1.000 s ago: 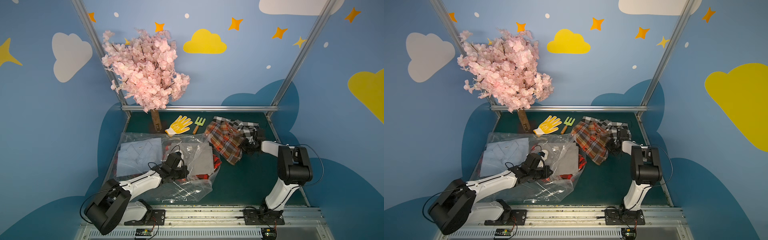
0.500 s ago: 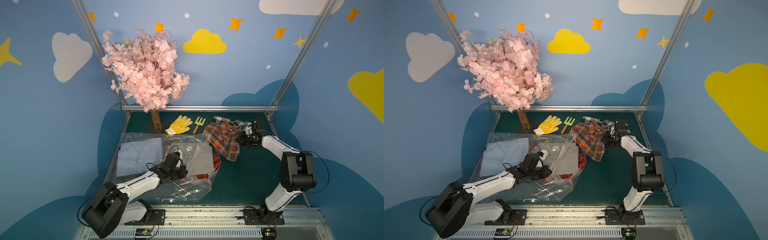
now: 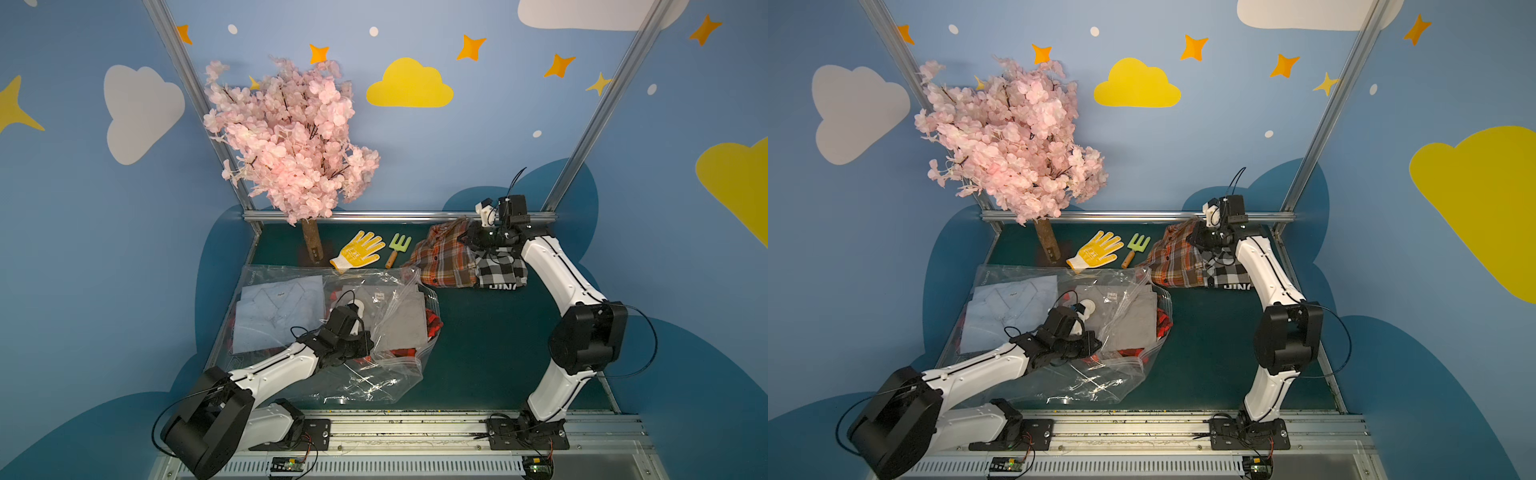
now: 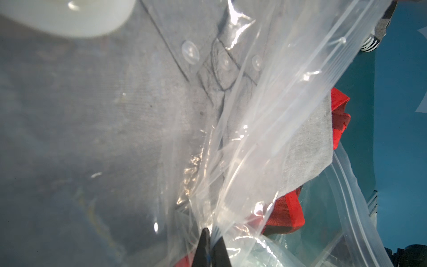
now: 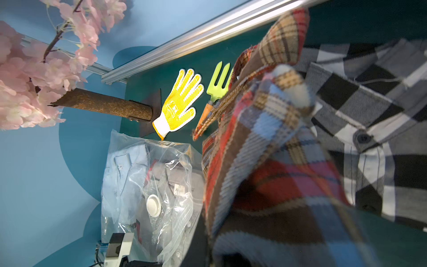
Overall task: Take the shirt out of the vacuum bag
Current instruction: Adjust the shirt at the center of the board.
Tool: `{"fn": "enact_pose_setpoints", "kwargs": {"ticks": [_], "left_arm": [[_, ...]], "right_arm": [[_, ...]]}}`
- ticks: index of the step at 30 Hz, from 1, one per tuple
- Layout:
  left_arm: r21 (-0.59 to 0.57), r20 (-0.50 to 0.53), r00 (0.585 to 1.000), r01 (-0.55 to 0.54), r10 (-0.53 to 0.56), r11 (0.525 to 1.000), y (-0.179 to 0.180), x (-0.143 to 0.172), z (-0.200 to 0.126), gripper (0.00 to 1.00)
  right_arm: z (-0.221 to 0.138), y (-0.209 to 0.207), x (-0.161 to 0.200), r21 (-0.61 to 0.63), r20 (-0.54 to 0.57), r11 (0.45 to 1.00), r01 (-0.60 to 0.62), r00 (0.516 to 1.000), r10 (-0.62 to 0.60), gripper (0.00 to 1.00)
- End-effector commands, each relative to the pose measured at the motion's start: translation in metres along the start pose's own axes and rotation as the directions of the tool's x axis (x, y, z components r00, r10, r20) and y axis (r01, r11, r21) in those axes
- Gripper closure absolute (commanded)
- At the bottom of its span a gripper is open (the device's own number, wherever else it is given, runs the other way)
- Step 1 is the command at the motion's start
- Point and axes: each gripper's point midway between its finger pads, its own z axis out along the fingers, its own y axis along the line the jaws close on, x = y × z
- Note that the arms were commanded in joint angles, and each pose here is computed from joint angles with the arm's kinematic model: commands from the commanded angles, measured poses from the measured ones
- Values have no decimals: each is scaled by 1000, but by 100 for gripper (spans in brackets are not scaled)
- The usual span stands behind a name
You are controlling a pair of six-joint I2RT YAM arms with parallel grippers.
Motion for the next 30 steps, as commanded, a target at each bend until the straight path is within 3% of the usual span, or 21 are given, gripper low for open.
{"fn": "enact_pose_setpoints", "kwargs": {"ticks": [1, 7, 17, 30], "left_arm": [[-63, -39, 999, 8, -10, 998, 20, 15, 0, 97], [-71, -41, 999, 7, -10, 997, 23, 15, 0, 97], [-82, -49, 999, 12, -16, 997, 27, 17, 1, 97], [-80, -67, 998, 16, -22, 997, 27, 20, 4, 97]], "right_arm": [[-7, 0, -18, 5, 28, 997, 72, 997, -72, 100], [-8, -24, -48, 7, 79, 999, 48, 996, -49, 100], [-3, -93, -56, 29, 58, 999, -22, 998, 21, 100], [5, -178, -60, 250, -16, 968, -6, 1000, 10, 100]]}}
